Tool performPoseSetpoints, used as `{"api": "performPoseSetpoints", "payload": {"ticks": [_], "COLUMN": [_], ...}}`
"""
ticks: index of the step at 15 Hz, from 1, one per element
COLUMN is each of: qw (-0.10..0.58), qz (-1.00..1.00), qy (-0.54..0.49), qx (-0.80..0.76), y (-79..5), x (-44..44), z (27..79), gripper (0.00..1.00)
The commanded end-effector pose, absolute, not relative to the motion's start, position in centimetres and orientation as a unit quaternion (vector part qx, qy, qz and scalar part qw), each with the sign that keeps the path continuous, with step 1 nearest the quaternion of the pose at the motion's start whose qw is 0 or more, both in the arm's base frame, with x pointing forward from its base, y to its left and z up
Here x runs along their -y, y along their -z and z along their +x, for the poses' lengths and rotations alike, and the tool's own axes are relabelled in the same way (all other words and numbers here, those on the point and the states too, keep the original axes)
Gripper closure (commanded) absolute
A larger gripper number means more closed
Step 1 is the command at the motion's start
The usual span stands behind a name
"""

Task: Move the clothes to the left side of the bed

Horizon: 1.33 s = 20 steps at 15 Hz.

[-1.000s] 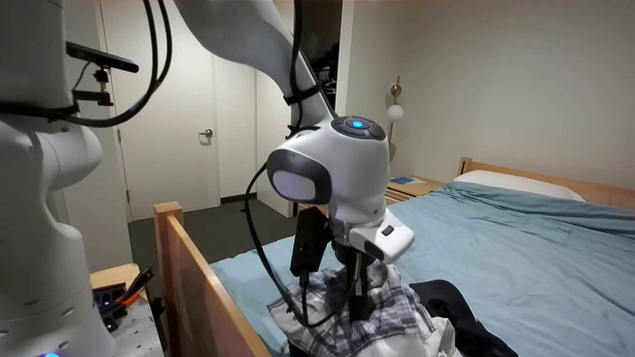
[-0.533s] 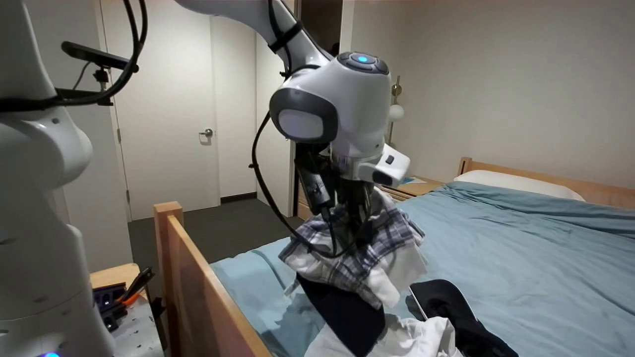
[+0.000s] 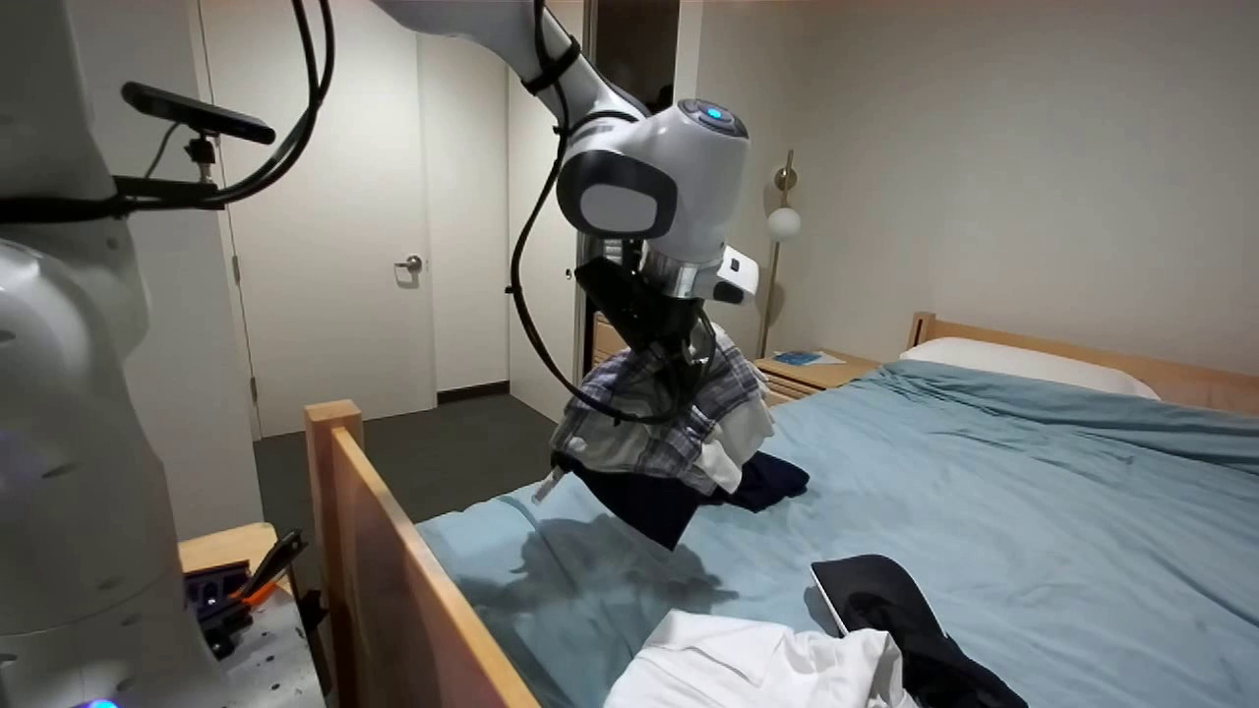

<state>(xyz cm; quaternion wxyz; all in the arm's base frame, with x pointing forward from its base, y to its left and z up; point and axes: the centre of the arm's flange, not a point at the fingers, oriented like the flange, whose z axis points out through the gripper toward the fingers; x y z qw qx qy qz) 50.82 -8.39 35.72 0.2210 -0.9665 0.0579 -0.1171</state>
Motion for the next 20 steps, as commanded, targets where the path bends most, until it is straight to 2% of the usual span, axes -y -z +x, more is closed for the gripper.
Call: {"api": "performPoseSetpoints", "payload": {"ticks": [1,5,11,14,20], "qw": [0.221,0.251,0.314,0.296,0.184], "qz": [-0.967,-0.963,-0.944,-0.945,-0.934], "qy": [0.117,0.100,0.000,-0.050,-0.180], "qx": [-0.059,0.009,0.102,0.131,0.247], "y": [-35.6,-33.0,-26.7,-23.7,-22.2], "x": [8.7,2.6,-7.1,-6.8,-3.7], "z": [50.8,57.1,64.8,67.1,69.2], "gripper": [0.94,0.94,0.94,0.94,0.95]}}
